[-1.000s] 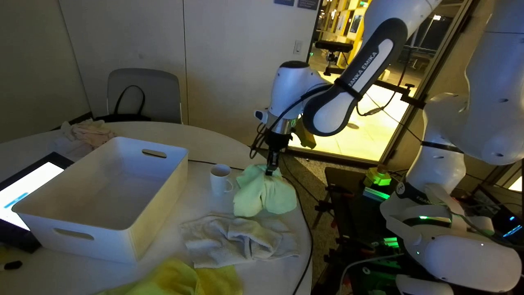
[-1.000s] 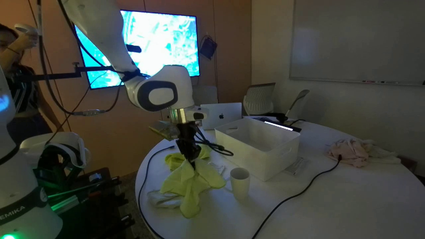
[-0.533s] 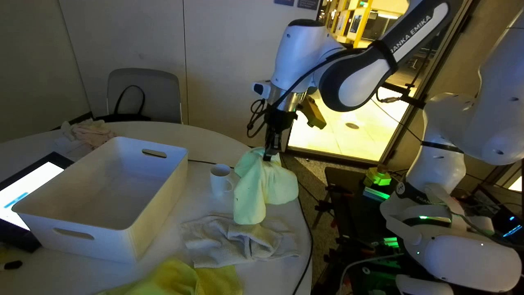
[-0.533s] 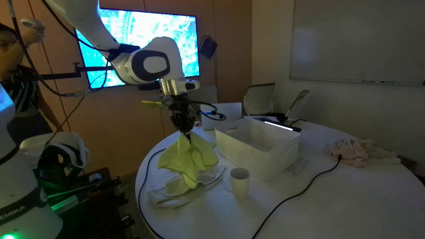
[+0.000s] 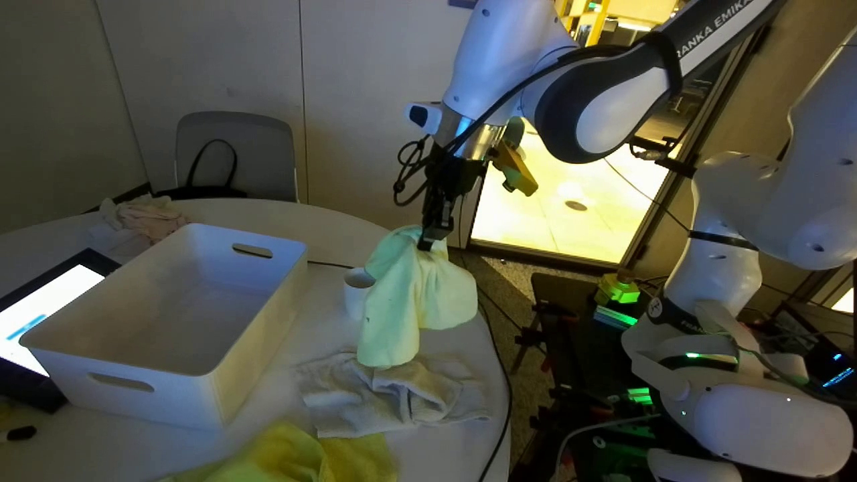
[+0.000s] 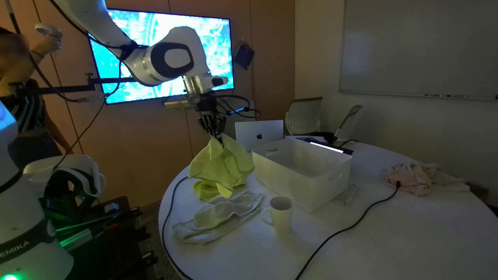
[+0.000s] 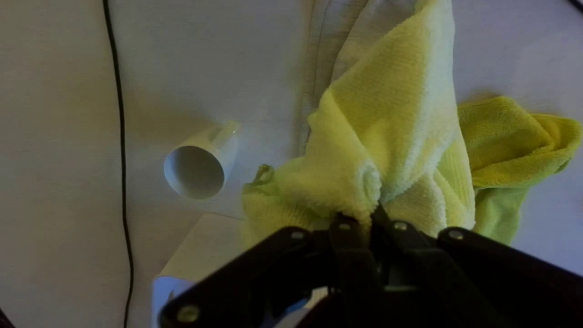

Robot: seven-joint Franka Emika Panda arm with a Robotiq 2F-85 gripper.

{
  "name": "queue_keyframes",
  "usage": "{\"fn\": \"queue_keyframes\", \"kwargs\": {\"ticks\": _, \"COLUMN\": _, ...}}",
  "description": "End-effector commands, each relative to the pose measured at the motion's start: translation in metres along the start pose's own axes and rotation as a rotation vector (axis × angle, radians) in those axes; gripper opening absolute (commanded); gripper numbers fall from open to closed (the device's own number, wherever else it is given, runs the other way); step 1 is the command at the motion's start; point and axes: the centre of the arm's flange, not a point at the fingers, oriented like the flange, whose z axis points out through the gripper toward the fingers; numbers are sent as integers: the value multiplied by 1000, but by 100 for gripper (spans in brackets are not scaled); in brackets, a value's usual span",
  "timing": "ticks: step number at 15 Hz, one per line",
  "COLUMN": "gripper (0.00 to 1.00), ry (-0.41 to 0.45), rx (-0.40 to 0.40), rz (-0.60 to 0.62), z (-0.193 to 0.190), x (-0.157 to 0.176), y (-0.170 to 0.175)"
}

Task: Put all the towels in the white basket and the objects into the mug

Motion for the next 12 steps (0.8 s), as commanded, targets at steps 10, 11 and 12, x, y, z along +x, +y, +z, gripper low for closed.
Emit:
{"fn": "queue_keyframes", "kwargs": {"ticks": 10, "gripper": 95, "ry": -29, "rx": 6, "rz": 3, "z": 10, "x": 10, "y": -15}}
{"fn": "queue_keyframes", "kwargs": {"ticks": 11, "gripper": 99, "ry": -34, "rx": 3, "rz": 16, "z": 23, "x": 10, "y": -20}}
{"fn": "queue_keyframes", "kwargs": {"ticks": 12, "gripper": 100, "ry": -47, "rx": 10, "rz": 21, "z": 32, "x": 9, "y": -24}}
